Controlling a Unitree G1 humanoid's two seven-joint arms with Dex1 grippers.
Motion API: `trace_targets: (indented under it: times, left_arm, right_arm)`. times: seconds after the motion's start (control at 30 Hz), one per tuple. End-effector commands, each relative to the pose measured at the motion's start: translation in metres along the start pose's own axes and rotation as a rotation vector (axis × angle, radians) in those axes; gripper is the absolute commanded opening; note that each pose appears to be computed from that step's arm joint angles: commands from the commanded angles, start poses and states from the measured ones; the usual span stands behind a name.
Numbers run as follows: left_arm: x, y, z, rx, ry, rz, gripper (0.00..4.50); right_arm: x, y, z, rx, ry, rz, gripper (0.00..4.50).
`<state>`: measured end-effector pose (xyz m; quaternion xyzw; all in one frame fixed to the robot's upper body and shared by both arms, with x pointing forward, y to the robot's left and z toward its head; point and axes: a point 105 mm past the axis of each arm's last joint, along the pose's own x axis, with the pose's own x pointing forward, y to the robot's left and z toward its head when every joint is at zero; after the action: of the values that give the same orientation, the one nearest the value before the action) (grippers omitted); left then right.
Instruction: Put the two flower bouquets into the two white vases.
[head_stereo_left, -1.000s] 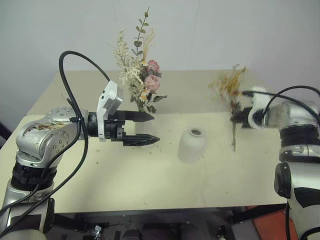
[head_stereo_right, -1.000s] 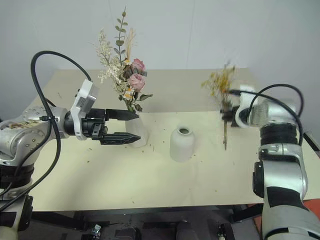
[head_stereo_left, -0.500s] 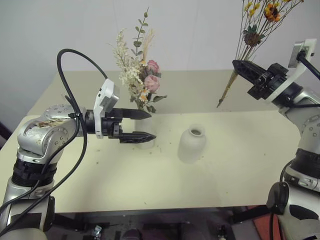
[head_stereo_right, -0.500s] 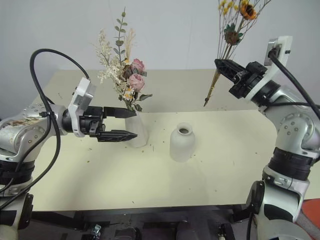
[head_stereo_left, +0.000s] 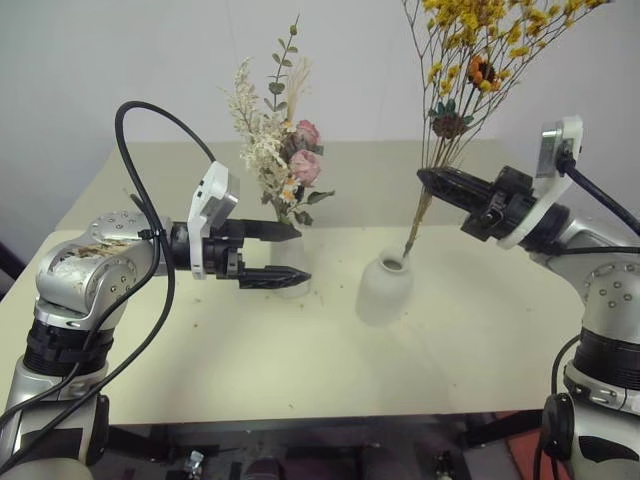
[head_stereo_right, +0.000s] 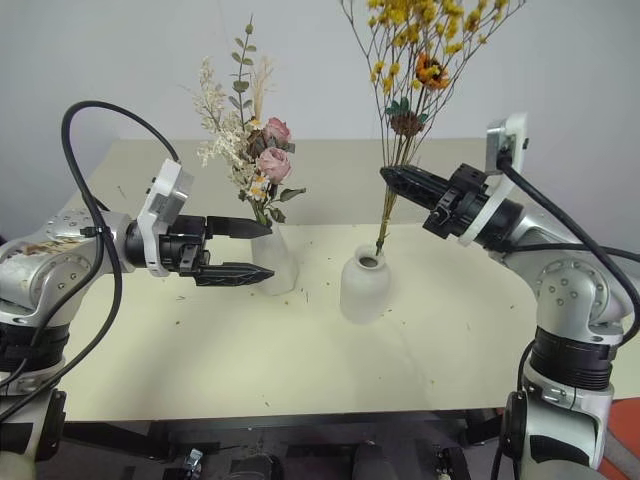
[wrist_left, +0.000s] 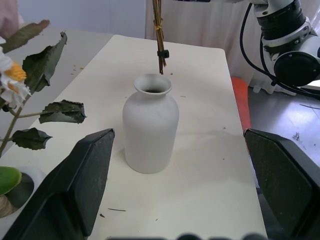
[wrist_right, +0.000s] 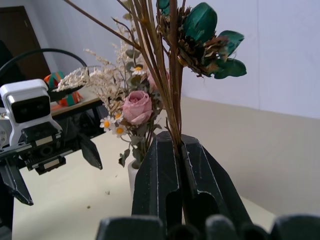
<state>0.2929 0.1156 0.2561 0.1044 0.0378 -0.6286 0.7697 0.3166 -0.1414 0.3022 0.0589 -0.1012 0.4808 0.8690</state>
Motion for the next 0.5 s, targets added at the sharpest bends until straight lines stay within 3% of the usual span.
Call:
trace_targets:
  times: [0.03,0.5]
  left_arm:
    - [-0.002,-0.003,0.011,0.059,-0.012,0.000,4.50]
    - [-0.003,-0.006,0.011,0.058,-0.005,0.002,4.50]
  right_arm:
    - [0.005,0.012,0.000,-0.017,-0.021,0.049,0.03]
    - [0.007,-0.001,-0.024,0.006,-0.016,-0.002,0.03]
